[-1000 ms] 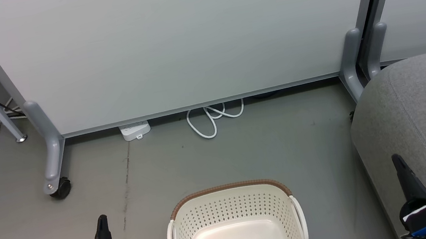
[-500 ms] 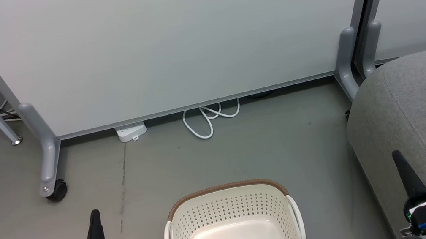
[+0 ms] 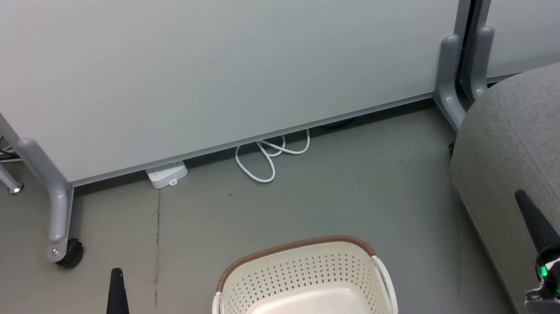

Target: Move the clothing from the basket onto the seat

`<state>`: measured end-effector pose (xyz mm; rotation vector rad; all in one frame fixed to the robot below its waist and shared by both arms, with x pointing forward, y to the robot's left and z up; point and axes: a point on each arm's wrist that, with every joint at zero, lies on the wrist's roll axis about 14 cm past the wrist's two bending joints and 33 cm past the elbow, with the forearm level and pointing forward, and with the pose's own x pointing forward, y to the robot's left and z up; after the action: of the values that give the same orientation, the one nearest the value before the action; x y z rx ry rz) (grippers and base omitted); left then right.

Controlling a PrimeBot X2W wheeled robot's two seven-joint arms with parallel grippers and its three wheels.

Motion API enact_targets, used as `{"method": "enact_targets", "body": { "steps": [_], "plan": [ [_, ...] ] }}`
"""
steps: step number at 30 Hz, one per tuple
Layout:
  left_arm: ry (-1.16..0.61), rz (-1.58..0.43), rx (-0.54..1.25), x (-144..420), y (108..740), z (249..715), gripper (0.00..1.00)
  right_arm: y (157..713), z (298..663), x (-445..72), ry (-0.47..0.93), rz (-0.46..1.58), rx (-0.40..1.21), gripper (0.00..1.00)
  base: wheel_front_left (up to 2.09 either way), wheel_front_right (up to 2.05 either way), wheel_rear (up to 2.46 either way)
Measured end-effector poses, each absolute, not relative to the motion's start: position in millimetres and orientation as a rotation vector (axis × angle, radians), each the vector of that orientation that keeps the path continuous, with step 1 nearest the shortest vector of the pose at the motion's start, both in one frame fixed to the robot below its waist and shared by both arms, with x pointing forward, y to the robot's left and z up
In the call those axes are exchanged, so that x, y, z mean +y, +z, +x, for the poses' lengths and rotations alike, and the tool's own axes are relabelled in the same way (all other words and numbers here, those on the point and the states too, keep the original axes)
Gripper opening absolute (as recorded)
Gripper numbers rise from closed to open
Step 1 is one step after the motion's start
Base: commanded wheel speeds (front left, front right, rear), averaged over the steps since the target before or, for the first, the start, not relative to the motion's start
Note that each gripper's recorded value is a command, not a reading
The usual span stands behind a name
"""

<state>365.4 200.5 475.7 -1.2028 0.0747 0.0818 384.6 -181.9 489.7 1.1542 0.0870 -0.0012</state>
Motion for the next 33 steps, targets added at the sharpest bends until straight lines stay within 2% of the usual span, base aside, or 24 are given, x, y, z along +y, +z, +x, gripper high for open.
{"method": "enact_targets", "body": {
  "steps": [33],
  "plan": [
    [0.043, -1.454, 0.033, 201, 493, 380, 0.0, 500, 388, -192, -0.005, 1.441, 0.037, 0.0, 0.0, 0.0, 0.0]
  ]
}}
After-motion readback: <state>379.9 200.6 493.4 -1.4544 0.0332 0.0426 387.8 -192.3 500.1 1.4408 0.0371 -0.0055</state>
